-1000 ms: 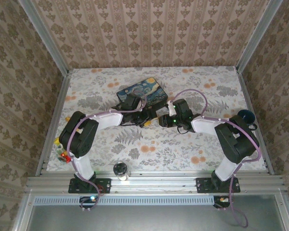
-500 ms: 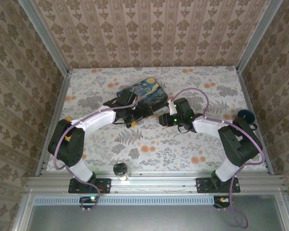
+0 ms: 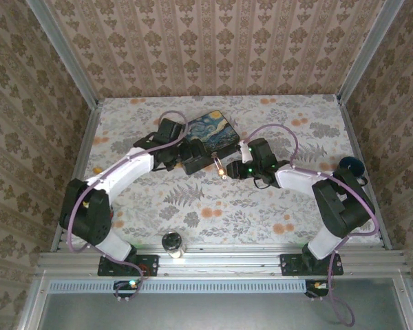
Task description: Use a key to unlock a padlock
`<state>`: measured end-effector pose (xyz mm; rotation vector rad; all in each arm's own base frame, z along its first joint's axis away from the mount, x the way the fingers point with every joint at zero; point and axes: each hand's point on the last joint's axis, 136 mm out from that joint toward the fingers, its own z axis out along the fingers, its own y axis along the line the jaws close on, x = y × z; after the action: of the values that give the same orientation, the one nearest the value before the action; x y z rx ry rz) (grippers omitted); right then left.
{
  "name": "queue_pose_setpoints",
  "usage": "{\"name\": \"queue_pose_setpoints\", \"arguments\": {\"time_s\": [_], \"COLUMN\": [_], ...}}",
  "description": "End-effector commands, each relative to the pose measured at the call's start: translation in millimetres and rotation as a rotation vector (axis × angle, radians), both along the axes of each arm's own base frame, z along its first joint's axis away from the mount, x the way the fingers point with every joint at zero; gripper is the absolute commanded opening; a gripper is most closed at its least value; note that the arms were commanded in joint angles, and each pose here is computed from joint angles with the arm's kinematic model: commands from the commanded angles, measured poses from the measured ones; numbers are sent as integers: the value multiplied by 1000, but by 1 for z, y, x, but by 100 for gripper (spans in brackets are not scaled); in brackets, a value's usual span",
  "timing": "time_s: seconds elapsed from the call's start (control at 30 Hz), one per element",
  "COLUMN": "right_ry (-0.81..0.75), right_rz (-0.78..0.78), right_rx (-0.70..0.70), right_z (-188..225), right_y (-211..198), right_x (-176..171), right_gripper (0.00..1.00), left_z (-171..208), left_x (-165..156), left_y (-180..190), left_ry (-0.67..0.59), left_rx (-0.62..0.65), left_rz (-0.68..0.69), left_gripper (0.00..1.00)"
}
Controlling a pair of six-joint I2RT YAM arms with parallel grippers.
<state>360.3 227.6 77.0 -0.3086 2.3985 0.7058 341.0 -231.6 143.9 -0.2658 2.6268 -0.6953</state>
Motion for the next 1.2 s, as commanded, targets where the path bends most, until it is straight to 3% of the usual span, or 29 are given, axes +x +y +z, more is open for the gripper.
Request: {"name": "queue_pose_setpoints", "arguments": {"time_s": [0.0, 0.33, 0.57, 0.9, 1.17], "right_ry": [-3, 52, 45, 18, 9], "right_rz": [-5, 35, 89, 139, 193], "right_rx": [-2, -28, -171, -386, -399], "right_z": [9, 3, -1, -19, -30], "right_y": [1, 6, 6, 14, 32], "right_x": [5, 4, 3, 9, 17], "right_gripper": [41, 48, 54, 60, 61], "left_z": [7, 6, 5, -7, -12], "left_x": [0, 6, 18, 31, 36], "left_y": [22, 63, 90, 89, 82], "left_ry": [-49, -107, -133, -131, -118], "left_rx": [68, 181, 224, 189, 155], "left_rz": [11, 77, 142, 144, 136], "left_gripper": [100, 100, 100, 100, 100]}}
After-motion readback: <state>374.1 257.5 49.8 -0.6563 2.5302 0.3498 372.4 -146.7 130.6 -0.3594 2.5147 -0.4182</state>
